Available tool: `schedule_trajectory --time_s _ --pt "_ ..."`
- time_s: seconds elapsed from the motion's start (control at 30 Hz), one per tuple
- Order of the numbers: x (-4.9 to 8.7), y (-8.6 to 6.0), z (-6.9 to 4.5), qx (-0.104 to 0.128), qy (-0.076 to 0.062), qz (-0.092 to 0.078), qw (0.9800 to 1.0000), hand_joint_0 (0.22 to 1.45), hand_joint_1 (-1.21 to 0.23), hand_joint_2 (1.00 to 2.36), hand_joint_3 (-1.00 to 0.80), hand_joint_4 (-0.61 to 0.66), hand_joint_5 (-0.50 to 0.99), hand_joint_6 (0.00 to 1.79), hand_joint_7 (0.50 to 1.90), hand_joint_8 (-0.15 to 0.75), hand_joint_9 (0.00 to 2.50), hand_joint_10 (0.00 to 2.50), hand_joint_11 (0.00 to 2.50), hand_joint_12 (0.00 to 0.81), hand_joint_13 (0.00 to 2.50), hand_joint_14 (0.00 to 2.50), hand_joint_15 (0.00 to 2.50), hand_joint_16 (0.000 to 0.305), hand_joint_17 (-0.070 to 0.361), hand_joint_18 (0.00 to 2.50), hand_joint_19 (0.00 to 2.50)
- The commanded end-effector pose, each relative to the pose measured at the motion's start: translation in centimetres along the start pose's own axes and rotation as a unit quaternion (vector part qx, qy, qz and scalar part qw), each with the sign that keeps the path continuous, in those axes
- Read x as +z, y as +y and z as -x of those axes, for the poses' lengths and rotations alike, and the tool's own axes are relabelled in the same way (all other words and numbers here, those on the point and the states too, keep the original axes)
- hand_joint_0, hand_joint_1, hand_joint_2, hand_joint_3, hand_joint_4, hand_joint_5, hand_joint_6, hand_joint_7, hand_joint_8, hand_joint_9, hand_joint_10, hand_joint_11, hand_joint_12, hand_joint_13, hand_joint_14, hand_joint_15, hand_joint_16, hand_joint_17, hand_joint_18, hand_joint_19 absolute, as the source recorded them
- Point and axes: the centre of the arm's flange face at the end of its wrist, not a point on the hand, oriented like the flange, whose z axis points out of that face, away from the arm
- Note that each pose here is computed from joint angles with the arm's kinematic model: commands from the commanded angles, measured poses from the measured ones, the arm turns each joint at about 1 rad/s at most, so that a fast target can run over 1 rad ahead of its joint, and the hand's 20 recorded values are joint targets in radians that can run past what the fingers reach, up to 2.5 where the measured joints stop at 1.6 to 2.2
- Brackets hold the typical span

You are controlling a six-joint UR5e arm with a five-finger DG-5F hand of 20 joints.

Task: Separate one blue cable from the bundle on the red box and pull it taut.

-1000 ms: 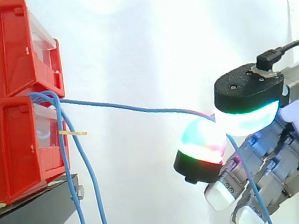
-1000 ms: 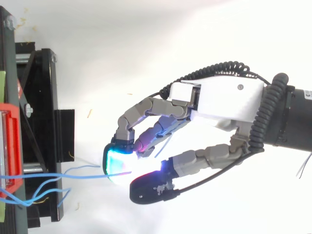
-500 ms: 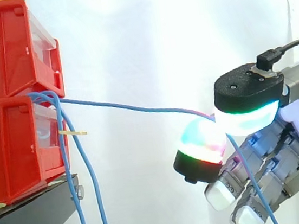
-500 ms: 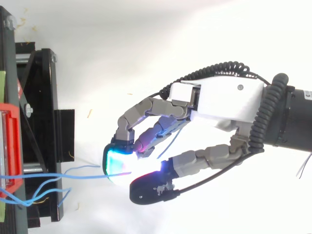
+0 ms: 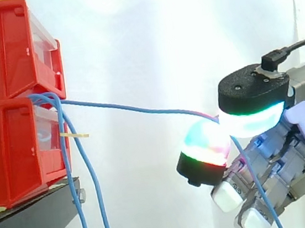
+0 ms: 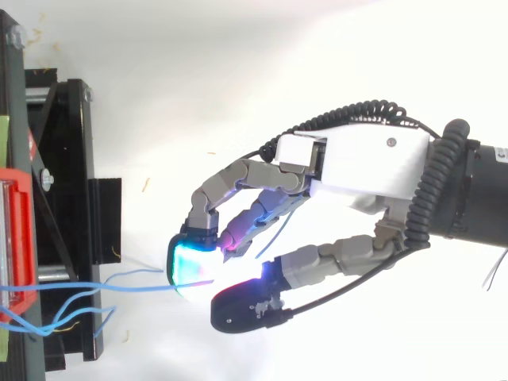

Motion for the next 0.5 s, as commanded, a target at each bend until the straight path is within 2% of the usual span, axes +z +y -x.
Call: schedule_trajectory --time_s 0.0,0.47 --pt "0.01 0.03 -0.01 0.000 0.000 0.001 1.0000 0.51 -0.82 1.36 -0.21 -0.13 -0.01 0.88 0.97 0.183 0.90 0.00 0.10 0.386 0.78 0.01 0.38 0.049 0.111 0.10 0.18" --pt "-0.01 -0.06 0.00 0.000 0.000 -0.001 1.0000 0.51 -0.82 1.39 -0.21 -0.11 -0.01 0.88 0.97 0.172 0.97 0.00 0.12 0.379 0.79 0.01 0.37 0.049 0.111 0.15 0.19"
